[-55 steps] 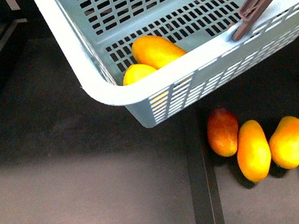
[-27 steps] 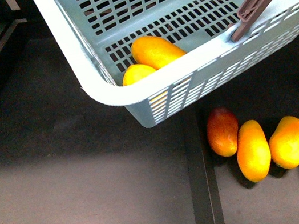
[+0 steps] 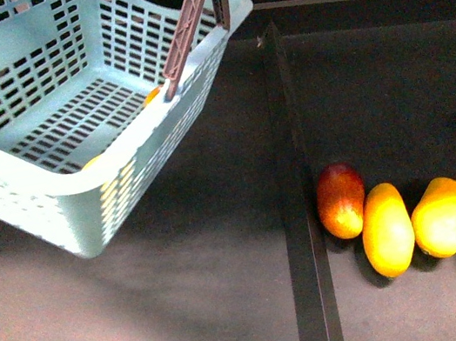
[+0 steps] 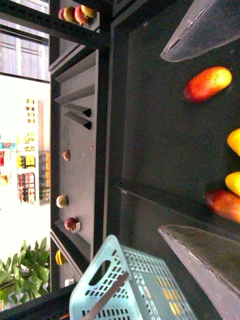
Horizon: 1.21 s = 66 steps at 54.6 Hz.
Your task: Pick lemon and mango into basket
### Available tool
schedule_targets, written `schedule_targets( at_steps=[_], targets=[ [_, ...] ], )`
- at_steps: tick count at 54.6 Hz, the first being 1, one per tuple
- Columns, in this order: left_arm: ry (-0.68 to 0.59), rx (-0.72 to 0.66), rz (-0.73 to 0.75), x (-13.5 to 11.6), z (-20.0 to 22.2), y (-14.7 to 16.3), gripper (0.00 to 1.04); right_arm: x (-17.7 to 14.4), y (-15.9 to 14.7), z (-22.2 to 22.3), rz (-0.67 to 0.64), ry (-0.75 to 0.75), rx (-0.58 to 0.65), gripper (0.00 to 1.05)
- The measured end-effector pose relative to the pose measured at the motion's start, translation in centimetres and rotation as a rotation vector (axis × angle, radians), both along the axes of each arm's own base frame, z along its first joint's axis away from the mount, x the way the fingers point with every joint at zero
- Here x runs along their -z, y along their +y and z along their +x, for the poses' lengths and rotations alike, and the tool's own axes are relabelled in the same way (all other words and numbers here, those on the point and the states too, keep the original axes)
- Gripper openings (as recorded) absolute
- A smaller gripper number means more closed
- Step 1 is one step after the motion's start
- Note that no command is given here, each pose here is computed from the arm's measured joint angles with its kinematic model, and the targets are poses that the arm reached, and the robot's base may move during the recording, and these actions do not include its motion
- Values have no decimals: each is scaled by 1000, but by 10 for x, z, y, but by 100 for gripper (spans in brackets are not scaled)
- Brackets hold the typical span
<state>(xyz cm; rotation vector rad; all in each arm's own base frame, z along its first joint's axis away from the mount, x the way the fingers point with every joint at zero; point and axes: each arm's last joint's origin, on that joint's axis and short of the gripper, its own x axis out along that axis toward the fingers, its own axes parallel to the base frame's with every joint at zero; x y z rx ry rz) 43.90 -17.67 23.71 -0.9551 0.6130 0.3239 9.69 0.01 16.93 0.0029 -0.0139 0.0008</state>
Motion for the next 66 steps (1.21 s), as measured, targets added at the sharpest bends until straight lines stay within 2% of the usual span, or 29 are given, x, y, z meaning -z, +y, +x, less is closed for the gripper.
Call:
schedule_targets(
  at_steps=[10, 17, 25, 33, 47, 58, 66],
  targets=[
    [-9, -110, -161, 16, 40, 9, 5, 0, 0, 0, 0, 0, 0, 96],
    [-15, -153, -202, 27, 58, 9, 5, 0, 0, 0, 0, 0, 0, 96],
    [29, -193, -212, 57, 71, 7, 5, 0, 0, 0, 0, 0, 0, 96],
    [33, -211, -260, 69, 66, 5, 5, 0, 0, 0, 0, 0, 0, 96],
    [59, -254, -290, 84, 22, 2, 5, 0, 0, 0, 0, 0, 1, 96],
    [56, -318, -301, 81, 13, 3, 44, 0, 0, 0, 0, 0, 0, 96],
    [-5, -433, -268, 55, -2, 12, 72, 0, 0, 0, 0, 0, 0, 96]
  ],
)
